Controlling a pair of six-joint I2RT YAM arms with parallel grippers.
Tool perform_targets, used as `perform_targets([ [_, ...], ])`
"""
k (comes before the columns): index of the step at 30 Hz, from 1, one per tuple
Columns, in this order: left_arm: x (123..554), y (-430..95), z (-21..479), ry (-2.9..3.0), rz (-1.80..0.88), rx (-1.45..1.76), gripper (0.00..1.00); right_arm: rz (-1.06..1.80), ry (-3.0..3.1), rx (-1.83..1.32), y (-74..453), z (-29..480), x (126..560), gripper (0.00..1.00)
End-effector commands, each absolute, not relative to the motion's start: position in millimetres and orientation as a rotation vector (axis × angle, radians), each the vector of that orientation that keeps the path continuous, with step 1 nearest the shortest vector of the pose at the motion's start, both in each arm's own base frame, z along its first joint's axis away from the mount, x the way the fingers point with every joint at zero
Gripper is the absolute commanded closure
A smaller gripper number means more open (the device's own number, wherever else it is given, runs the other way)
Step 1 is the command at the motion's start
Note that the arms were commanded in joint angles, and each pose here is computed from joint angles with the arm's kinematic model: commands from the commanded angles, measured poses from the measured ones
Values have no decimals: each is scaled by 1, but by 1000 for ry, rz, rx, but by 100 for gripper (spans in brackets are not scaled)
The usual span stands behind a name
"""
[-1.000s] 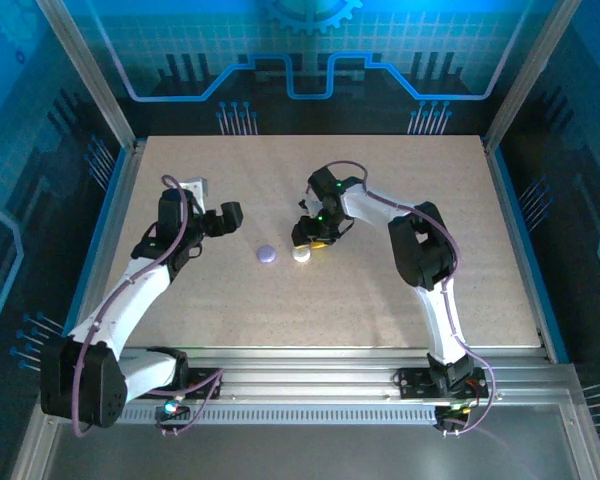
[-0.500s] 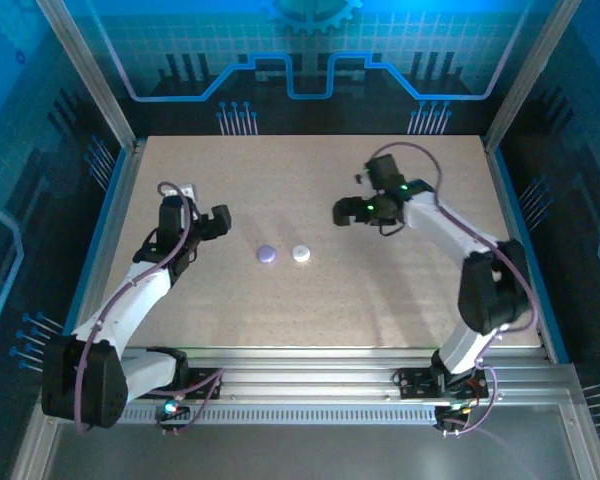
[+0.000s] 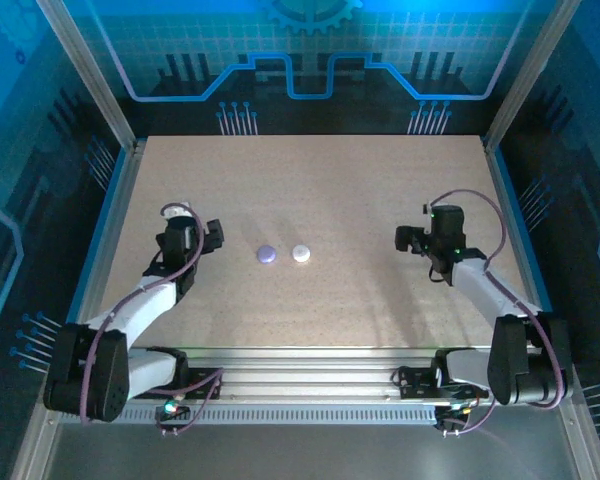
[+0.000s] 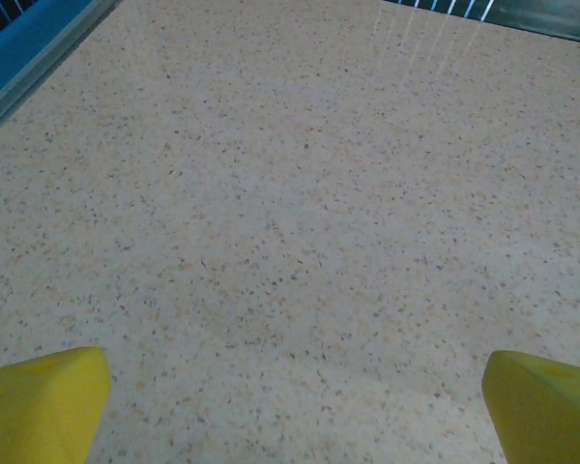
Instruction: Insert wireless bluetooth earbuds into charging case
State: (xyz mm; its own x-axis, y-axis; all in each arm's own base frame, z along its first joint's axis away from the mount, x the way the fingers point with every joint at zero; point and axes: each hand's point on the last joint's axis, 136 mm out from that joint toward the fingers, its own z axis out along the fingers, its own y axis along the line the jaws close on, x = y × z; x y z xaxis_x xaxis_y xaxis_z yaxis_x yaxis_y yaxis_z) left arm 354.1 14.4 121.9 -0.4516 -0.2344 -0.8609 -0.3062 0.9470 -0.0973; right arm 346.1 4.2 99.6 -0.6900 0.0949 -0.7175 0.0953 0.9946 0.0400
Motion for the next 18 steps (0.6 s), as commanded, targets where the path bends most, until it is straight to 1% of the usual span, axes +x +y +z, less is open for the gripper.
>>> perform_targets([
  [1, 358, 23, 115, 1972, 115, -384, 1, -63, 2167, 87, -10, 119, 361, 0],
  [6, 365, 15, 122, 1873, 71, -315, 1, -81, 2101, 55, -15, 113, 363, 0],
  [11, 365, 3, 131, 1775, 88, -144, 1, -84, 2033, 28, -15, 114, 369, 0],
  [14, 365, 5, 119, 1704, 102, -145, 1, -93, 1989, 12, -15, 118, 375, 0],
  [16, 374, -6, 112, 1710, 133, -74, 1, -104, 2007, 17, -16, 116, 380, 0],
  [18, 377, -2, 108, 1754, 135, -112, 1, -114, 2016, -6, -15, 115, 382, 0],
])
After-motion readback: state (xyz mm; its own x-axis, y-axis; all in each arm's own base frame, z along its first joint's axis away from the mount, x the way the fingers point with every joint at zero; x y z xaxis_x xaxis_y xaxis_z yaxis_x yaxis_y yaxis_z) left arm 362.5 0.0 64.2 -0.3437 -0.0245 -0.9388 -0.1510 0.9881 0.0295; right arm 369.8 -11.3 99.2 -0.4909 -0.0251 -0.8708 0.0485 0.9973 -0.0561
